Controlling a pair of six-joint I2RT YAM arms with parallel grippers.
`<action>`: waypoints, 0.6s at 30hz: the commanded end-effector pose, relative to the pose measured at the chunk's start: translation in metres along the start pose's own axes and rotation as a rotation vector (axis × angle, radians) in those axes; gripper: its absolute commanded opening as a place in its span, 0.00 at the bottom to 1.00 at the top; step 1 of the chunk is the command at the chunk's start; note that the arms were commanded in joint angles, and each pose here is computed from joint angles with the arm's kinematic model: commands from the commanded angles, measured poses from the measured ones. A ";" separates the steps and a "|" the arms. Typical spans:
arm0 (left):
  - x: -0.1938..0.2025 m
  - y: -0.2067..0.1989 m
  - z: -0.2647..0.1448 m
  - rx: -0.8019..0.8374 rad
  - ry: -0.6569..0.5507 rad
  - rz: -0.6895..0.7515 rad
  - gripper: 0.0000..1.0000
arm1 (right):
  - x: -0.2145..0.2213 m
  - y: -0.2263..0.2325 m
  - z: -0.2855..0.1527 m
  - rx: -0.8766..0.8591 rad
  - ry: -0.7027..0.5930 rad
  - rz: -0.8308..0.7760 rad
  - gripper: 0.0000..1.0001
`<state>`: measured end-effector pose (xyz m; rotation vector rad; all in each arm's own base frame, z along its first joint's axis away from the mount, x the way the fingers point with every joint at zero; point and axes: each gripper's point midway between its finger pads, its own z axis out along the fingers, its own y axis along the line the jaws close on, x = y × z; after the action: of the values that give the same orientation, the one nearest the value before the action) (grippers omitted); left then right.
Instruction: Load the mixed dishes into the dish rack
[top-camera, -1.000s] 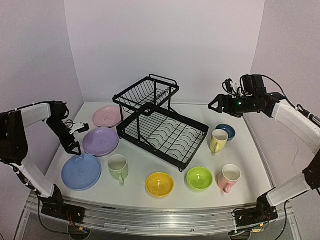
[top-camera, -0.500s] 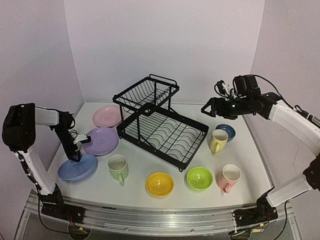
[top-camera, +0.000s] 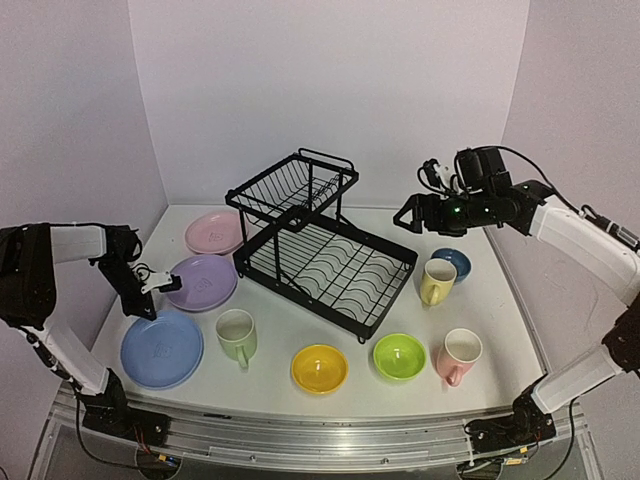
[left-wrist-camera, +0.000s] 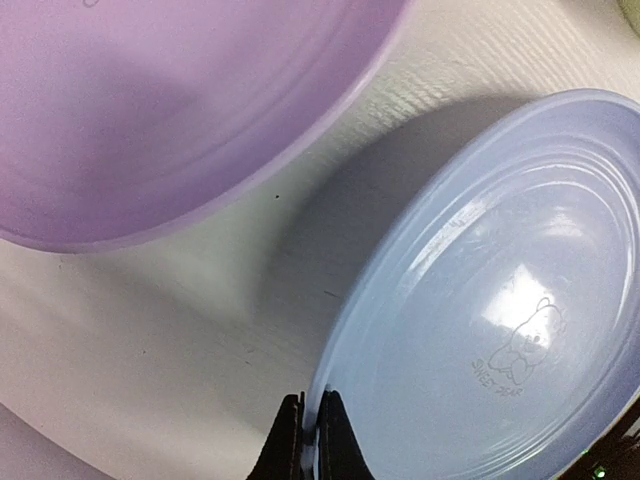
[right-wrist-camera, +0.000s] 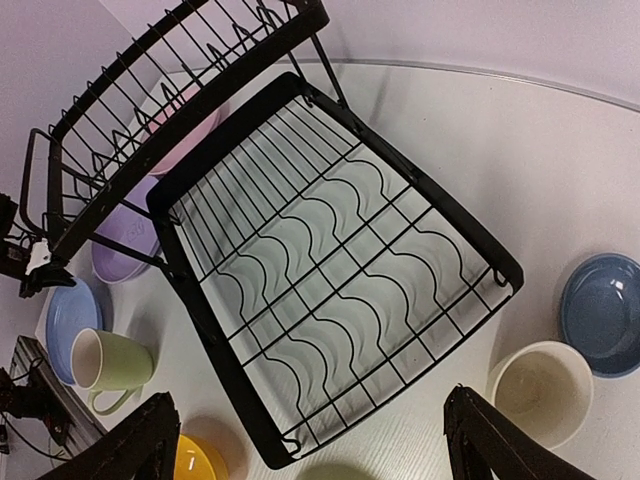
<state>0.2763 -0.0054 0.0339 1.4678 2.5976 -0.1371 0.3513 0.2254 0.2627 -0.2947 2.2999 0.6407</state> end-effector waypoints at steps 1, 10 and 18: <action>-0.014 0.005 -0.024 -0.059 -0.058 0.089 0.00 | -0.017 0.016 -0.003 -0.019 -0.032 -0.017 0.89; -0.079 0.005 -0.145 -0.221 -0.355 0.343 0.00 | -0.049 0.071 -0.014 -0.108 -0.067 -0.015 0.85; -0.176 0.026 -0.288 -0.574 -0.739 0.306 0.00 | -0.088 0.198 -0.018 -0.365 -0.117 -0.089 0.79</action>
<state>0.3475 -0.0577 0.2643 1.4140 1.8646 0.0496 0.3451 0.3323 0.3758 -0.4248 2.1101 0.8643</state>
